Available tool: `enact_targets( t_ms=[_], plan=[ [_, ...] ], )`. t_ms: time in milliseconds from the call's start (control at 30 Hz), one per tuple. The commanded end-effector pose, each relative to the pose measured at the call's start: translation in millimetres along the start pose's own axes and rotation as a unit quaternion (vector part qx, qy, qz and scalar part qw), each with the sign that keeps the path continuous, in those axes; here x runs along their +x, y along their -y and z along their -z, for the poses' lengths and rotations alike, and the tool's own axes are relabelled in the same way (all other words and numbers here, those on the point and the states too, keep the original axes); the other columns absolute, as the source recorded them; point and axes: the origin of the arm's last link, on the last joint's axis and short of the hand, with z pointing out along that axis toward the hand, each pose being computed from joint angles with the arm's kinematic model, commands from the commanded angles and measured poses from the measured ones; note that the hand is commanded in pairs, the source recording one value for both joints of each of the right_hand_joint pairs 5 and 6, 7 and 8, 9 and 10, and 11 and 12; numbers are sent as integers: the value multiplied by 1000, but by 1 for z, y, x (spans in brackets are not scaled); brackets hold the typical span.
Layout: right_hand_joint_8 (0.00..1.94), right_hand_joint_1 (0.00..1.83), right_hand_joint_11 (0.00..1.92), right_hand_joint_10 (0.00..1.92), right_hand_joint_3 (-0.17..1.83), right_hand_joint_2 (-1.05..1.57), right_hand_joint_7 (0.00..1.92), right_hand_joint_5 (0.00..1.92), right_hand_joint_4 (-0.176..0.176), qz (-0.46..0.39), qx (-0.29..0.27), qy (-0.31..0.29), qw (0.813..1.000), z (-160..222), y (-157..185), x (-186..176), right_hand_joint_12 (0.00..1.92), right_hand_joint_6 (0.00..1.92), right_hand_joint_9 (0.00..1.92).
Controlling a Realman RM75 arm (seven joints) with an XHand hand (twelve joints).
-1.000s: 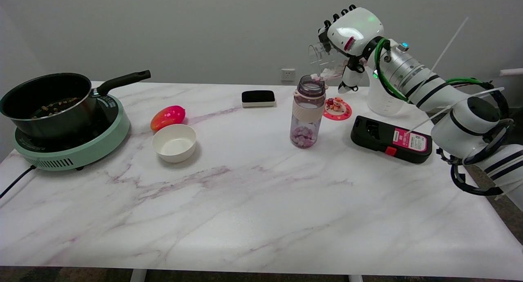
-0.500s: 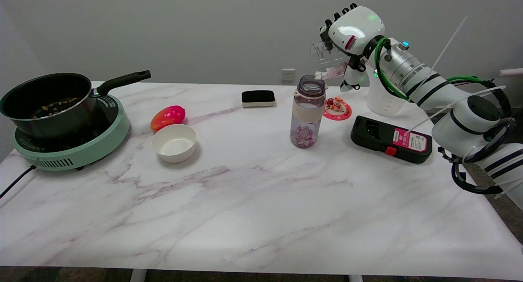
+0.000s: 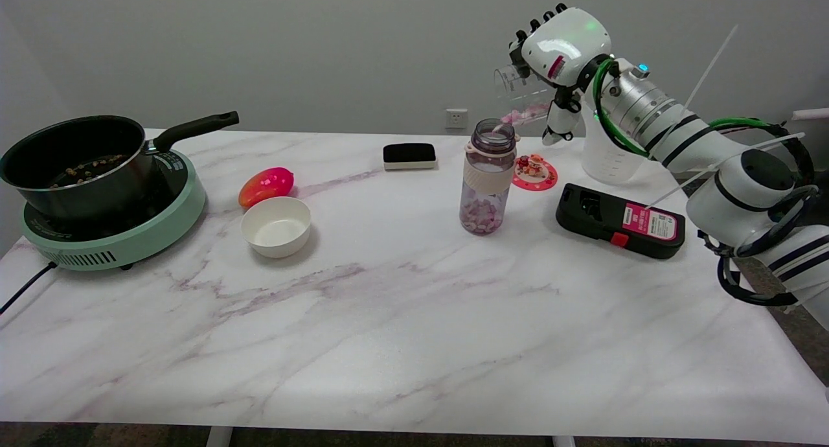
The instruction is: Pour the contents of the measuring cup into the bottle.
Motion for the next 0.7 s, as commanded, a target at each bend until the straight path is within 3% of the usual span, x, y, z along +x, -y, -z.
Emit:
enact_targets(
  t_ms=[33,700],
  plan=[
    [1920,1215,1393,1697,408,1528,1920,1920,0,22,2,-1,1000,-1,-3,2,1393,1920,1697],
    [1920,1186,1391,1700,397,1560,1920,1920,0,24,6,2,1000,-2,-3,2,1391,1920,1700]
  ],
)
